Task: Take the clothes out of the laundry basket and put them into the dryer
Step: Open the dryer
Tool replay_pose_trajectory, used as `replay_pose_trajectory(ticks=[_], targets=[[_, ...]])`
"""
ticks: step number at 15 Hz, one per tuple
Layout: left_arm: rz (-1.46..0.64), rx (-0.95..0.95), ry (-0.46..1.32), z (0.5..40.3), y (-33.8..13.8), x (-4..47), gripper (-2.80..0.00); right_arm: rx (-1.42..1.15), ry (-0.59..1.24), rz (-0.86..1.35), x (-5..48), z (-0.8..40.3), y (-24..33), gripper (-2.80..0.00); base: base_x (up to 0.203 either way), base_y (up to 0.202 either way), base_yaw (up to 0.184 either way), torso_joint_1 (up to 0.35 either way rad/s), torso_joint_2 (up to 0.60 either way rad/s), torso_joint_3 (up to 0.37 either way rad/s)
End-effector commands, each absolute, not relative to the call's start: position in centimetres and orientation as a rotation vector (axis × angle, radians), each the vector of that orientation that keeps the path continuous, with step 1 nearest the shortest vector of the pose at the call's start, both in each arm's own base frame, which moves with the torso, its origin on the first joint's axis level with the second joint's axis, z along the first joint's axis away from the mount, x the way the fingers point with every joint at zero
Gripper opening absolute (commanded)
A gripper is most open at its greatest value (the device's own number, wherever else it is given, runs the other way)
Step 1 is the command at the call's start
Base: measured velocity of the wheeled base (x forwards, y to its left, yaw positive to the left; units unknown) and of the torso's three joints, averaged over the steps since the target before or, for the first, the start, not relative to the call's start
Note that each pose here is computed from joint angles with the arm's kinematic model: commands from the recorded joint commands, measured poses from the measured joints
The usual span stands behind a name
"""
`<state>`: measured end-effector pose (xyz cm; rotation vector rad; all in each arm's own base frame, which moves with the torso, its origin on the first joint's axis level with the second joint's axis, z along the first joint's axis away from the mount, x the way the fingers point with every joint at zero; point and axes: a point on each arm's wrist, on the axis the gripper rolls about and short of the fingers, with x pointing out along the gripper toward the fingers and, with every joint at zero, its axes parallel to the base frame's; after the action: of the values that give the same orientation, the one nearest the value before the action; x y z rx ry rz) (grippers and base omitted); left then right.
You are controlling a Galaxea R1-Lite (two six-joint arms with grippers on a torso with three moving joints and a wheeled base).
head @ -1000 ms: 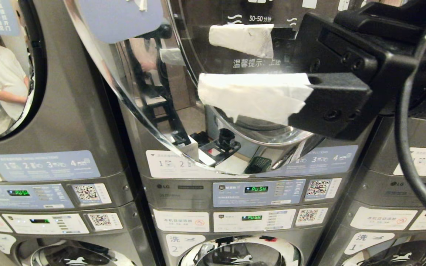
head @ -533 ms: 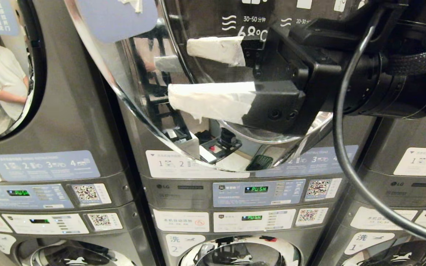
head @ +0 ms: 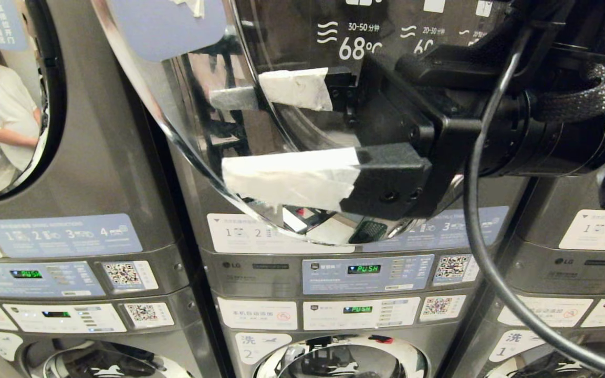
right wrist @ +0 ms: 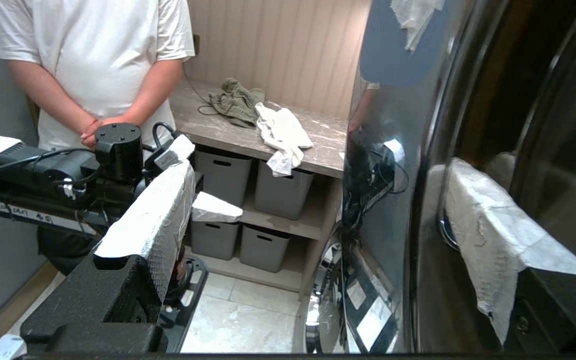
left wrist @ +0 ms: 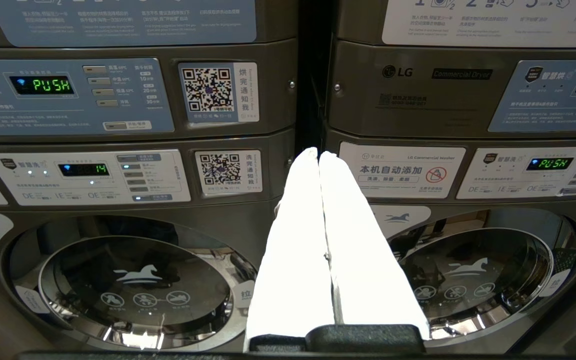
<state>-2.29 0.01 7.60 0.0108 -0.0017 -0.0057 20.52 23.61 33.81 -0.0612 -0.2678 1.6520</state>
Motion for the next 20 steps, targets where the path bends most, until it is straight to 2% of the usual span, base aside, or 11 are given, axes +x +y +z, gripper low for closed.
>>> replay_pose_trajectory(ticks=[1,13,20], targets=[[-0.006,0.011,-0.002,7.6,0.0,-2.3,-2.8,-0.063,-0.27,1.677,20.3,33.7,23.8,0.0,0.0,0.0,0.0,0.0,0.0,0.0],[-0.006,0.011,-0.002,7.6,0.0,-2.3,-2.8,-0.065,-0.238,1.754,15.4,32.8,18.4,0.0,0.0,0.0,0.0,0.0,0.0,0.0],[-0.006,0.011,-0.002,7.6,0.0,-2.3,-2.8,-0.073,-0.226,1.647,17.1,32.7,16.6,0.0,0.0,0.0,0.0,0.0,0.0,0.0]])
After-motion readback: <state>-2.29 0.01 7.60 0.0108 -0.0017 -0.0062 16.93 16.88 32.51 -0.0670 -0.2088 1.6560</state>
